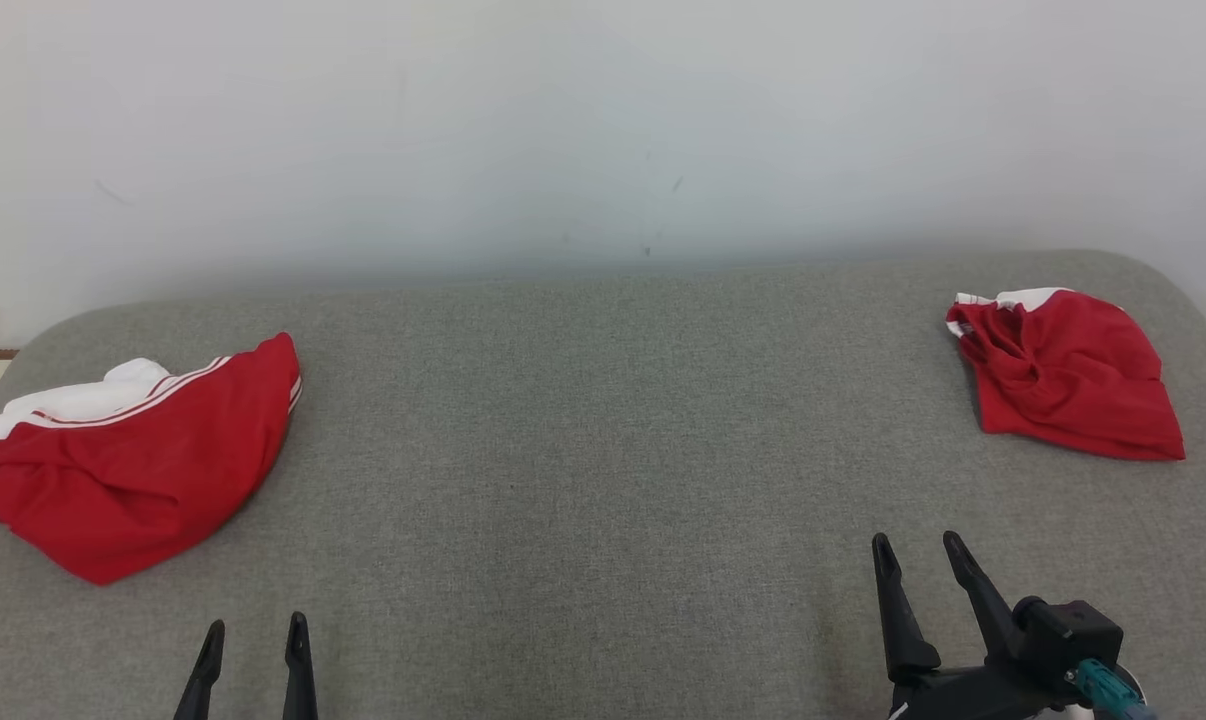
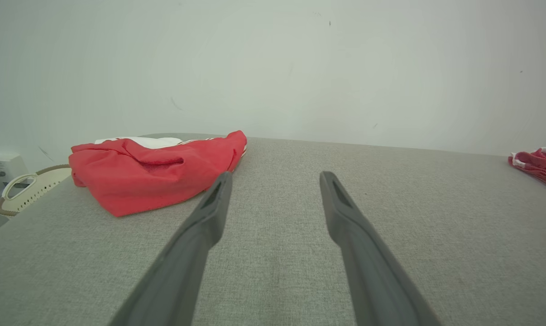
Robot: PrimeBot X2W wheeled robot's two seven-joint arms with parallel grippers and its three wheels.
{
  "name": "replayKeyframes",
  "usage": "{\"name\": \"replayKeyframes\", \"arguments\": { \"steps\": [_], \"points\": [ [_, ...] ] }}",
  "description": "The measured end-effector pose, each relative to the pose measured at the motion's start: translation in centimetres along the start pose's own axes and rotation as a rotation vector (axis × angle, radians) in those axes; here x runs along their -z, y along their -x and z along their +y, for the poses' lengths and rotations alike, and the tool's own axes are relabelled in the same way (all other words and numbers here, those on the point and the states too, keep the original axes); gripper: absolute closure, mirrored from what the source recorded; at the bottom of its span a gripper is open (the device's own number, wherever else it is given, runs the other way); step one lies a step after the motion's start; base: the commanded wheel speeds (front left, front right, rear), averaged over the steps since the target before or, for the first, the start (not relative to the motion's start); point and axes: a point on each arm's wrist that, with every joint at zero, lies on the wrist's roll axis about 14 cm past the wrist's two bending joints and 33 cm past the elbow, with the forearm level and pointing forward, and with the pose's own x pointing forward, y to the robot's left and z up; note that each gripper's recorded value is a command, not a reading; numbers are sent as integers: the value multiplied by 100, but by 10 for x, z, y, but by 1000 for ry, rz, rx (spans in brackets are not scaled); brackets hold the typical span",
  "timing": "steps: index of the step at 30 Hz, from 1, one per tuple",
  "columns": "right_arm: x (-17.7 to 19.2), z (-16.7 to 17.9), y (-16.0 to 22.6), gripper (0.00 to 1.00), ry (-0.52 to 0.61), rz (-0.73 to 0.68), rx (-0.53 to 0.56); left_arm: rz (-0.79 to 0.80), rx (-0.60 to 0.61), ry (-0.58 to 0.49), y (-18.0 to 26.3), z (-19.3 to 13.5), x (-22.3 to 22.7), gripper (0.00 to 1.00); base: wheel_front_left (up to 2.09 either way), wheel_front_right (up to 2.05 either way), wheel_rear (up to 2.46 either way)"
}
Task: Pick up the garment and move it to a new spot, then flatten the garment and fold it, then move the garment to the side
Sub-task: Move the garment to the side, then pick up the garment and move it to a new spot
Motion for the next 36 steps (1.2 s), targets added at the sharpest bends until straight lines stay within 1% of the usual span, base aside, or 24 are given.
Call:
{"name": "replayKeyframes", "arguments": {
  "steps": [20, 27, 36],
  "points": [
    [1, 0, 3, 0, 0, 12, 4, -2, -12, -1, 2, 4, -1, 0, 0, 0, 0],
    [5, 8, -1, 0, -5, 25, -22, -4, -47, -8, 9, 16, -3, 0, 0, 0, 0],
    [13, 38, -14, 0, -14, 48, -118, -7, -148, -33, 27, 49, -8, 0, 0, 0, 0]
  ]
}}
